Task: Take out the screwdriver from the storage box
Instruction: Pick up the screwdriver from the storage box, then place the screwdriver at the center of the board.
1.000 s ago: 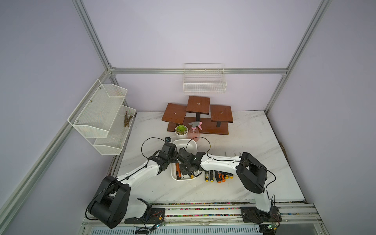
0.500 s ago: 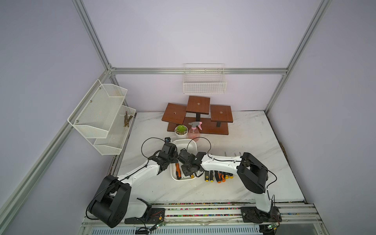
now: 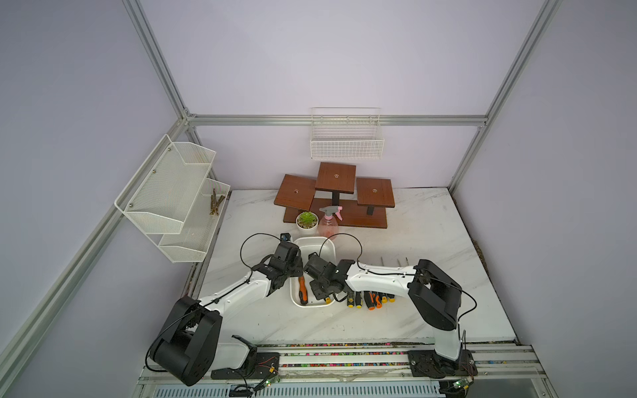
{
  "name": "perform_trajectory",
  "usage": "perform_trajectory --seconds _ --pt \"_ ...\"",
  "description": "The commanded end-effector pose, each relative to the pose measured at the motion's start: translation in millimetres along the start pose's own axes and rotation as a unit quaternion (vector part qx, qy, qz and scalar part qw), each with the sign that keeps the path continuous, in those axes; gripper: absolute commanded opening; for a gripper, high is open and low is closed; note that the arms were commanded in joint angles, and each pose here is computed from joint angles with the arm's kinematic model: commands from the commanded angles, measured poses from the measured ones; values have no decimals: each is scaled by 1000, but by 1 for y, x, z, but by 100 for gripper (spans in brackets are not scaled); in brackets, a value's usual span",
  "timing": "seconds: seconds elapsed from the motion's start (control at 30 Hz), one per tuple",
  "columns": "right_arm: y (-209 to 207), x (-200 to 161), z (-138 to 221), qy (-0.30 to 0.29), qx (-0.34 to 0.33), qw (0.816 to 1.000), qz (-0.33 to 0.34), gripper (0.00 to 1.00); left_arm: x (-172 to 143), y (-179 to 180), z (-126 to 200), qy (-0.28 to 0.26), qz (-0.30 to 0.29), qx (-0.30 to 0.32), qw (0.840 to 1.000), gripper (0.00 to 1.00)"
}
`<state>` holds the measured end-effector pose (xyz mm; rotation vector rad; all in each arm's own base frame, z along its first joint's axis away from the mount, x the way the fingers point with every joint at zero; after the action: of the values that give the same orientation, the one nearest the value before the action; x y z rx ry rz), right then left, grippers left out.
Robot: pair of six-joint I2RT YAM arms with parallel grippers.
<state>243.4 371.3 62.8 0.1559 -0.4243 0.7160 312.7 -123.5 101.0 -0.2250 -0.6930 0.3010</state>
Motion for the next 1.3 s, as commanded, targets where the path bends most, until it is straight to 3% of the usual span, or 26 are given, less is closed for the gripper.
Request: perform_trajectory --seconds 0.0,0.43,0.7,0.97,1.27 --pt "0 9 19 -29 15 999 3 0 30 -20 14 -45 15 -35 998 0" --pt "9 27 59 -83 63 994 -14 0 31 -20 14 -46 13 -32 998 0" --pt "-2 28 91 -103 51 993 -21 0 31 -21 14 -45 4 -36 998 0" --pt "-37 16 131 -121 -4 992 -45 0 27 -18 13 -43 -1 -36 998 0" --pt "-103 -36 165 -101 -70 989 -77 0 20 -14 10 -40 -5 -34 999 0"
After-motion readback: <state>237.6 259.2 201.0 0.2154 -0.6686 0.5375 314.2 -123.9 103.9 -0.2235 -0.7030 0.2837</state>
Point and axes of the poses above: each gripper's point midway between its finger pads, its own z axis back along the fingers, its own y axis along the line the jaws close on, x = y × z, the point moved 2 cm from there along z, back along the fingers, and after that the axes turned 14 degrees about z, right-handed, at the moved point
